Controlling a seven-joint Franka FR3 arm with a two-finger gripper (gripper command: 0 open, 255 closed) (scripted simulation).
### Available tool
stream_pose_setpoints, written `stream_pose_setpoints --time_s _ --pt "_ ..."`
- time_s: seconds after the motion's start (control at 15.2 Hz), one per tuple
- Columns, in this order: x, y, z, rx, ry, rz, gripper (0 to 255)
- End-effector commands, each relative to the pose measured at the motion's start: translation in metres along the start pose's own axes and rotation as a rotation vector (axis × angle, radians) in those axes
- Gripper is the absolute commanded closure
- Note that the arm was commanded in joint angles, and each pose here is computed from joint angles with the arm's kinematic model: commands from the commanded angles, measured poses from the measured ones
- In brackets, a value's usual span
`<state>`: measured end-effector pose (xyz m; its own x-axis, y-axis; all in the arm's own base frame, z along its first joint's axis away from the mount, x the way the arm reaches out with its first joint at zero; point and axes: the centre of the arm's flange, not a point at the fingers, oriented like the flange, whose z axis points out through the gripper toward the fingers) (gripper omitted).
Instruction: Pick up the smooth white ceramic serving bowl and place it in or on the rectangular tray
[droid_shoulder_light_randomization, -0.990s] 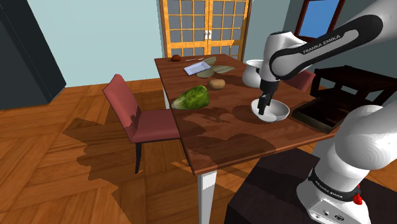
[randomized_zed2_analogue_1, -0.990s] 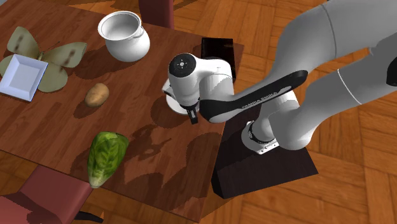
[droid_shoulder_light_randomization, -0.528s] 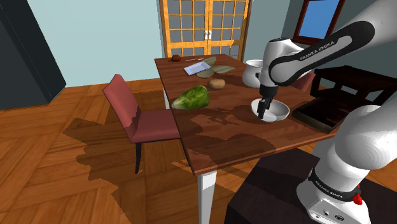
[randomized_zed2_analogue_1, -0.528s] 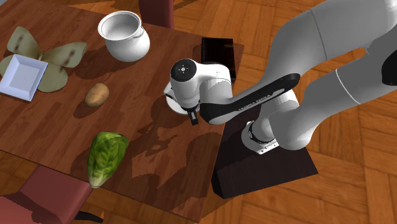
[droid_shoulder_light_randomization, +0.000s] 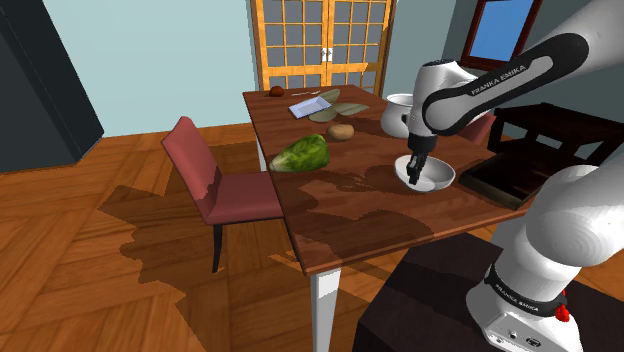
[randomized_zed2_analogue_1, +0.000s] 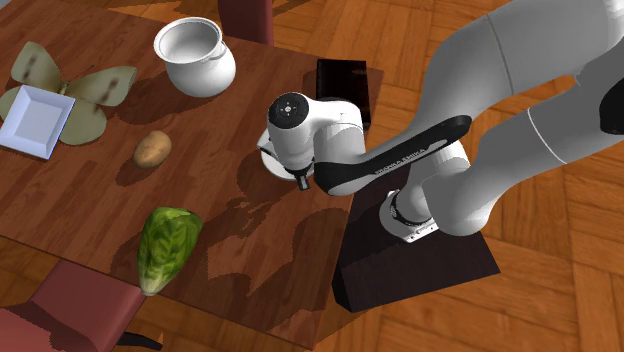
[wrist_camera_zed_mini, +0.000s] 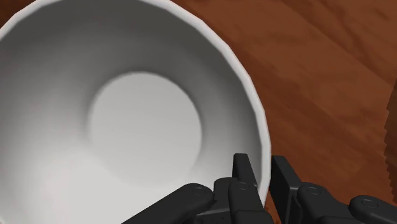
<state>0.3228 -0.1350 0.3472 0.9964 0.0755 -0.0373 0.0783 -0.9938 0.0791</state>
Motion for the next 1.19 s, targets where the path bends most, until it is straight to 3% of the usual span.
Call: stream_pose_setpoints --time_s 0.0,0.33,1.12 --pt "0.000 0.000 0.000 0.000 0.000 0.000 255" --pt "0.000 0.000 0.000 0.000 0.000 0.000 255" --pt "-0.002 0.005 -0.063 0.000 0.000 0.000 255"
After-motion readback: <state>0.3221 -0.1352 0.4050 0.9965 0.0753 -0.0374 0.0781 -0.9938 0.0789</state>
